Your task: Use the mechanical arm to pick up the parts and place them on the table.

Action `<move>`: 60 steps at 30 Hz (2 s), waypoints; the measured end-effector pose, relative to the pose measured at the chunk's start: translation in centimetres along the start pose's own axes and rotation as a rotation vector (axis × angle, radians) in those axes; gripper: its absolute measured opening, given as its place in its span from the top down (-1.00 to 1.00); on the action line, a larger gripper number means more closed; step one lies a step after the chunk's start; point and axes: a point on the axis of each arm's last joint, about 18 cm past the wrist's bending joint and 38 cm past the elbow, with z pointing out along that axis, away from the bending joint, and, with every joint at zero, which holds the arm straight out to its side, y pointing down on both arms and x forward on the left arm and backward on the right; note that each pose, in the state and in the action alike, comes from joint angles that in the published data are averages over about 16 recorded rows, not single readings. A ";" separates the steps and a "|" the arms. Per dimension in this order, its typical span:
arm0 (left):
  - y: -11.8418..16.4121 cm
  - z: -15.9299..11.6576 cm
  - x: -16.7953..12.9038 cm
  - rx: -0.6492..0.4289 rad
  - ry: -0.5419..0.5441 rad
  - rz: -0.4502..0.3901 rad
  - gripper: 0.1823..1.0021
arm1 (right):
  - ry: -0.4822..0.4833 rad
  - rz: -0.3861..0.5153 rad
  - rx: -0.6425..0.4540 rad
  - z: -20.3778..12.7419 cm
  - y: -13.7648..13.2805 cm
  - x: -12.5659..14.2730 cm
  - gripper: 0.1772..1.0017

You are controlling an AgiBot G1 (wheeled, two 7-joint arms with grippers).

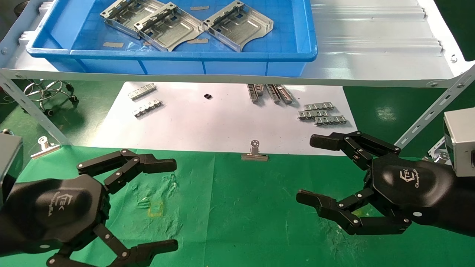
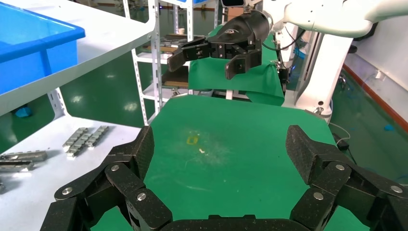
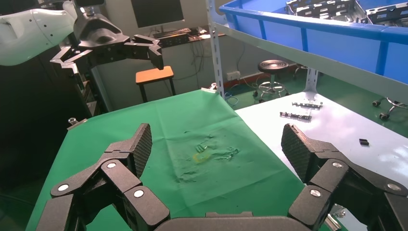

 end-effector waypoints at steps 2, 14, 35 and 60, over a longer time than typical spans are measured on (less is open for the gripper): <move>0.0 0.0 0.0 0.000 0.000 0.000 -1.00 | 0.000 0.000 0.000 0.0 0.0 0.0 -1.00; 0.0 0.0 0.0 0.000 0.000 0.000 -1.00 | 0.000 0.000 0.000 0.0 0.0 0.0 -1.00; 0.0 0.0 0.0 0.000 0.000 0.000 -1.00 | 0.000 0.000 0.000 0.0 0.0 0.0 -1.00; -1.0 0.7 -4.4 0.079 -0.167 0.019 -1.00 | 0.000 0.000 0.000 0.0 0.0 0.0 -0.66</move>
